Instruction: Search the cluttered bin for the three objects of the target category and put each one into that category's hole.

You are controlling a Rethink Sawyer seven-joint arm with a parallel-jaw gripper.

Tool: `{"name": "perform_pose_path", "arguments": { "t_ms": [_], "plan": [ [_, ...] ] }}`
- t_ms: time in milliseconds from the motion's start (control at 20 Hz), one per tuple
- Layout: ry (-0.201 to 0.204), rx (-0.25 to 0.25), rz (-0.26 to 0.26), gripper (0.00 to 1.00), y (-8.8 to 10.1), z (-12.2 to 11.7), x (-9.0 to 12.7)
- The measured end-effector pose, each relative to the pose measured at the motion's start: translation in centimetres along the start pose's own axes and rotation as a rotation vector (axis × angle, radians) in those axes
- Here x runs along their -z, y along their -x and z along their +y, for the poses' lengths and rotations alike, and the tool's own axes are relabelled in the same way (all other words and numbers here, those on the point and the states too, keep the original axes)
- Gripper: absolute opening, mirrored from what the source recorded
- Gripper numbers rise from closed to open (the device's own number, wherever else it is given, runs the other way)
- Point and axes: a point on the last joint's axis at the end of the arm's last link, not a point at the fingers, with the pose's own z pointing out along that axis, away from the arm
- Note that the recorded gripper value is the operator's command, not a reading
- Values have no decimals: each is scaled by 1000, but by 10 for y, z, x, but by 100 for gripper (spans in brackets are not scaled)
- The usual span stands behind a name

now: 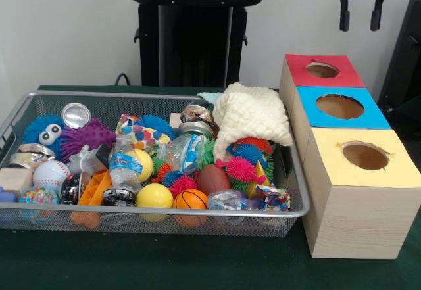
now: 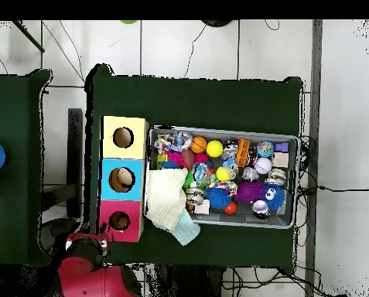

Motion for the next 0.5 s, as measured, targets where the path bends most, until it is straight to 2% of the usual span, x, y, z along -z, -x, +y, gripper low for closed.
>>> {"name": "perform_pose_path", "arguments": {
  "t_ms": [200,500],
  "plan": [
    [1,-6,-16,100,10,-1,1],
    [-12,-17,-54,100,36,-6,-4]
  ]
}}
